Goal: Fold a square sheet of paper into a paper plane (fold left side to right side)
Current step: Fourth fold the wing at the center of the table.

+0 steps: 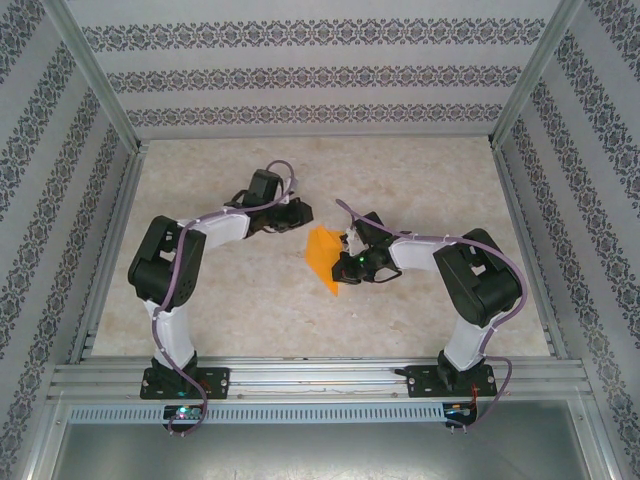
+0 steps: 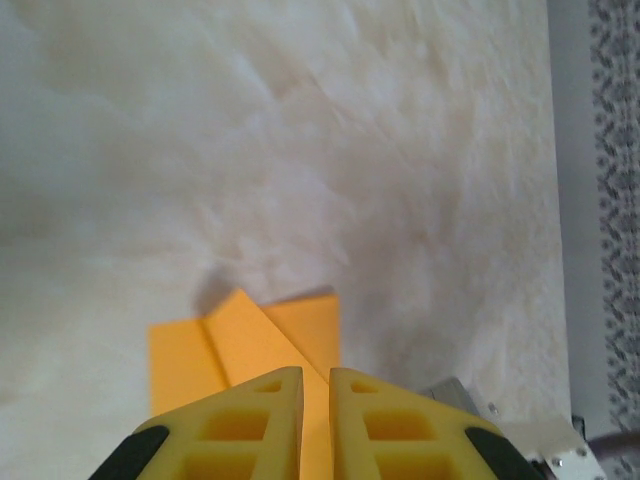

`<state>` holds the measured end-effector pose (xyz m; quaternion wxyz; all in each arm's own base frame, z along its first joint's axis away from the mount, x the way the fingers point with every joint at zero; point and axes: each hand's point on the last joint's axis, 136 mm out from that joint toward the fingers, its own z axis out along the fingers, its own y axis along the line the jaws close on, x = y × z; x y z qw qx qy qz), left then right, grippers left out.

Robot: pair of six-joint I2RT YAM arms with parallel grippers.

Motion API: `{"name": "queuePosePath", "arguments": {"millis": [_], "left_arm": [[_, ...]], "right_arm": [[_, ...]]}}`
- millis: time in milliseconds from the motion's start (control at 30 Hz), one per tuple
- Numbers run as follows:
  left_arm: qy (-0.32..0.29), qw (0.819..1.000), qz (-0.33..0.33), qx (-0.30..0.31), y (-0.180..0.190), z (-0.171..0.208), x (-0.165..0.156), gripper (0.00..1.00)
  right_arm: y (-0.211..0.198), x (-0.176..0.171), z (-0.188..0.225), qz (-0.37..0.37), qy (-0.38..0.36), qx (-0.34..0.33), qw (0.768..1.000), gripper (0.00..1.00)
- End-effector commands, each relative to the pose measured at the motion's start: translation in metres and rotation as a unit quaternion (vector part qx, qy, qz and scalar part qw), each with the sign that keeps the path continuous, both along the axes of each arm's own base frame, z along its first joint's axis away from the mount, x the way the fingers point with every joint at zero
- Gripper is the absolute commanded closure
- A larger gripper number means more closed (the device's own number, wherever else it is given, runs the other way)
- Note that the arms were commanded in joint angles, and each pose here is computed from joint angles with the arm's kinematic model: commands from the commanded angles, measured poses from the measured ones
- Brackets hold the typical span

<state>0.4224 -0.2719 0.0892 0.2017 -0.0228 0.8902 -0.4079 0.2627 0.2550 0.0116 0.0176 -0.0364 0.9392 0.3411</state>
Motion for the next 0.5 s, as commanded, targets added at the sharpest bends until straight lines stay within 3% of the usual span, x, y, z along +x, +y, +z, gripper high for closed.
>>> {"name": "queuePosePath", "arguments": {"millis": [0,200,467], "left_arm": [[0.011,0.999,-0.042,-0.028,-0.030,-0.010,-0.014,0.85],[0.031,0.998,-0.050,-0.023,-0.046,-0.036,-0.013,0.85],[0.055,0.997,-0.024,0.041,-0.027,-0.075,-0.016,0.85]], "right_arm": [[-0.058,-0.051,-0.055,-0.012,0.103,-0.142,0.984,1.00],[-0.059,-0.052,-0.055,-0.012,0.101,-0.144,0.984,1.00],[-0.056,-0.050,-0.049,-0.011,0.096,-0.136,0.986,1.00]]}}
